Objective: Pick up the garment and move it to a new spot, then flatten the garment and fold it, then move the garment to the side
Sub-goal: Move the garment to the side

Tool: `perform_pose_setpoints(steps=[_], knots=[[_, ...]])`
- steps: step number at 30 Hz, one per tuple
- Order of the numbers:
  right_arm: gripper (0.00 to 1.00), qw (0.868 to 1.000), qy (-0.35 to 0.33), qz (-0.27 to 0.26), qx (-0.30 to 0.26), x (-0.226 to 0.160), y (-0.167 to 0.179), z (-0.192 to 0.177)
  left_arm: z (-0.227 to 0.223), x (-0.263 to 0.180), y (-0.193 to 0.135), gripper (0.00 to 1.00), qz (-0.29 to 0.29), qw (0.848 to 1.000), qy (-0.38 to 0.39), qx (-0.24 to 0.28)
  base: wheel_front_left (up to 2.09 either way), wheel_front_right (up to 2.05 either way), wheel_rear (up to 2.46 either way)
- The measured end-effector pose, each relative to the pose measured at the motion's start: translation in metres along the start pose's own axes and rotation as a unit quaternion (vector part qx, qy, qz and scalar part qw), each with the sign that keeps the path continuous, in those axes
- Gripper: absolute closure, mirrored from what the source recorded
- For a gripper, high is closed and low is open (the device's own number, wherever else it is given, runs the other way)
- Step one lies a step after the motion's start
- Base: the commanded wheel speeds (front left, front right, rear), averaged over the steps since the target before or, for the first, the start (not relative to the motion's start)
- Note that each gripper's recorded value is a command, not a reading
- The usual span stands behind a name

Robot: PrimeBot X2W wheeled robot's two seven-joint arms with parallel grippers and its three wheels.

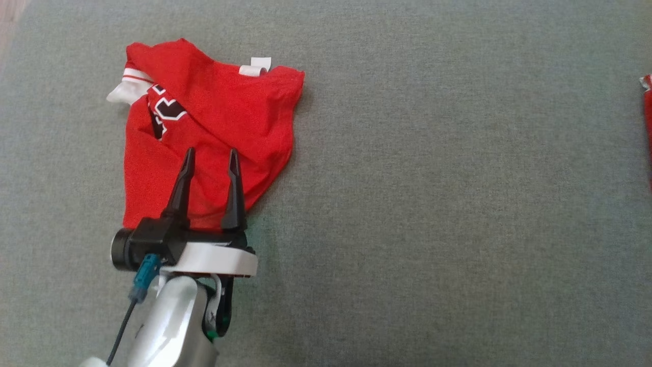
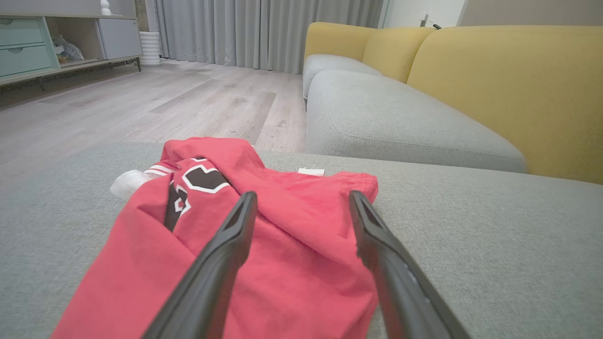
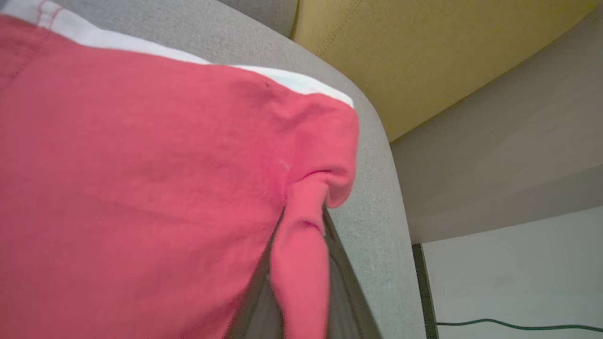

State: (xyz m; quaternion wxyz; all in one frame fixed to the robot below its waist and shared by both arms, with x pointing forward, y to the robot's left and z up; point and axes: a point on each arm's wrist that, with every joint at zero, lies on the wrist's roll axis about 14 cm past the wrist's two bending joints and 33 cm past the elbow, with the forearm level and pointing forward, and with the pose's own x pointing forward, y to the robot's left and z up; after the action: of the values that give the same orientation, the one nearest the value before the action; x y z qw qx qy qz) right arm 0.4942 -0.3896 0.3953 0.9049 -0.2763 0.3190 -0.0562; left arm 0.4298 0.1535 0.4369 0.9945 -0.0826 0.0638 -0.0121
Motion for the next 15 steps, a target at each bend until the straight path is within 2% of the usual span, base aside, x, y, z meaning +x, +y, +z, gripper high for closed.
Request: perform_pose_setpoints(steps=[4, 5, 6, 7, 12, 15], knots=[[1.00, 1.000, -0.008, -0.008, 0.004, 0.003, -0.003, 0.007, -0.002, 0.001, 0.001, 0.00, 0.001, 1.000, 0.002, 0.000, 0.00, 0.00, 0.00], [0.96, 1.000, -0.009, -0.009, 0.006, 0.004, -0.003, 0.008, -0.002, 0.001, 0.001, 0.00, 0.001, 1.000, 0.002, 0.000, 0.00, 0.00, 0.00], [0.13, 1.000, -0.011, -0.011, 0.008, 0.004, -0.003, 0.009, -0.001, 0.001, 0.001, 0.00, 0.001, 1.000, 0.002, 0.000, 0.00, 0.00, 0.00], [0.00, 1.000, -0.016, -0.013, 0.009, 0.003, -0.004, 0.011, -0.001, 0.001, 0.000, 0.00, 0.000, 1.000, 0.001, 0.000, 0.00, 0.00, 0.00], [0.00, 0.998, -0.046, -0.028, 0.035, -0.006, -0.010, 0.025, 0.009, -0.001, -0.004, 0.00, -0.005, 1.000, -0.011, 0.000, 0.00, 0.00, 0.00], [0.00, 0.992, -0.069, -0.038, 0.100, -0.015, -0.009, 0.035, 0.015, -0.005, -0.008, 0.00, -0.013, 1.000, -0.019, 0.003, 0.00, 0.00, 0.00]])
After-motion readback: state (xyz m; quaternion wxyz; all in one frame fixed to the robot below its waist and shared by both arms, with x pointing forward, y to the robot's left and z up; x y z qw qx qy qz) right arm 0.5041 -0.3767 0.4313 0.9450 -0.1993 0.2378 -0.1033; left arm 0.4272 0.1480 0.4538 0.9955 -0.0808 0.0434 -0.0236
